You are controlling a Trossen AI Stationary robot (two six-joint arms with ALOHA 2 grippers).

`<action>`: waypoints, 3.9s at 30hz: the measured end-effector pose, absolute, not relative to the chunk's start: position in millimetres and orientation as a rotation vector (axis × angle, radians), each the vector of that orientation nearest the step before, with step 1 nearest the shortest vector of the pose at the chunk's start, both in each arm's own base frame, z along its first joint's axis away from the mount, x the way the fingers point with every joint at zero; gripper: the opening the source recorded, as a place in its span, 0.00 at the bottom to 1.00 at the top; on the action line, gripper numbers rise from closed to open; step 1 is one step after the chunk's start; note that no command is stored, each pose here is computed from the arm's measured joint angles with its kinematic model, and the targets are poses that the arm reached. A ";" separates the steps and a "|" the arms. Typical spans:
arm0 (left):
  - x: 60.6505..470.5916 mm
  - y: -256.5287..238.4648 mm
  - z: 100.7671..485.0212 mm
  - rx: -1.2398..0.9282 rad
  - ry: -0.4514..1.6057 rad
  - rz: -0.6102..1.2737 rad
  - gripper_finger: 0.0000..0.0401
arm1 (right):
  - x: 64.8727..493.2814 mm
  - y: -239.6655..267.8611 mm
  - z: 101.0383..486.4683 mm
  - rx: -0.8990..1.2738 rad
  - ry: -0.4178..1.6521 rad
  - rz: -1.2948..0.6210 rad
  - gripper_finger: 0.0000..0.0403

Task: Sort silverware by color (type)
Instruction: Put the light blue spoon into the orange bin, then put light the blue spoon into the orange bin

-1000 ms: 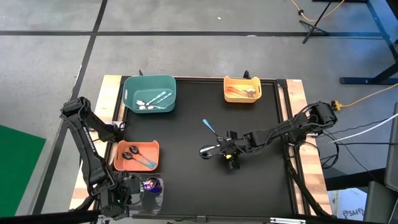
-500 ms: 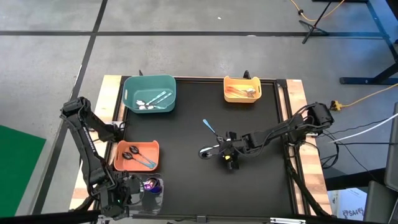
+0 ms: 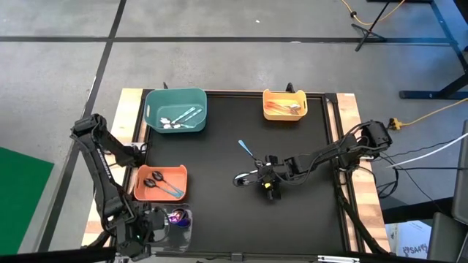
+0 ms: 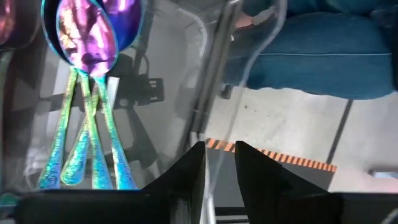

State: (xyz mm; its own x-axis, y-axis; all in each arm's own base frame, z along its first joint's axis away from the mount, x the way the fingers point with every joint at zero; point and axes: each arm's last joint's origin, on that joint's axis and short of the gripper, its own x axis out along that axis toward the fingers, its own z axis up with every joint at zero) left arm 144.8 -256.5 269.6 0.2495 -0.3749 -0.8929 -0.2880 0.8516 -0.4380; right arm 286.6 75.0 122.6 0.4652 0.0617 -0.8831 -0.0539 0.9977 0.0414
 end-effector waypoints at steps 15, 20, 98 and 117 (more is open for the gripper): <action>158.6 -257.2 308.9 -0.574 1.023 -0.032 0.20 | 310.5 83.0 152.4 0.053 1.052 0.124 0.01; 173.3 -247.1 309.6 -0.490 0.936 0.004 0.20 | 320.1 85.5 168.4 0.057 1.031 0.125 0.00; 399.6 -90.3 180.0 0.073 0.931 -0.098 0.42 | 254.7 61.9 312.7 -0.013 0.888 -0.048 0.00; 398.9 -81.0 138.4 0.098 1.118 -0.066 0.42 | 254.8 61.7 312.6 -0.017 0.886 -0.057 0.00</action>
State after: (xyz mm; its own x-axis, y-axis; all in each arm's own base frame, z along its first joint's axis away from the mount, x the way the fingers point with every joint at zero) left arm 398.9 -81.0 138.4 0.4360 -0.0035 -0.8999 0.1017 0.9938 0.0454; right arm 254.8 61.7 312.6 0.6312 -0.0565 -0.7735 0.0424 0.9984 -0.0383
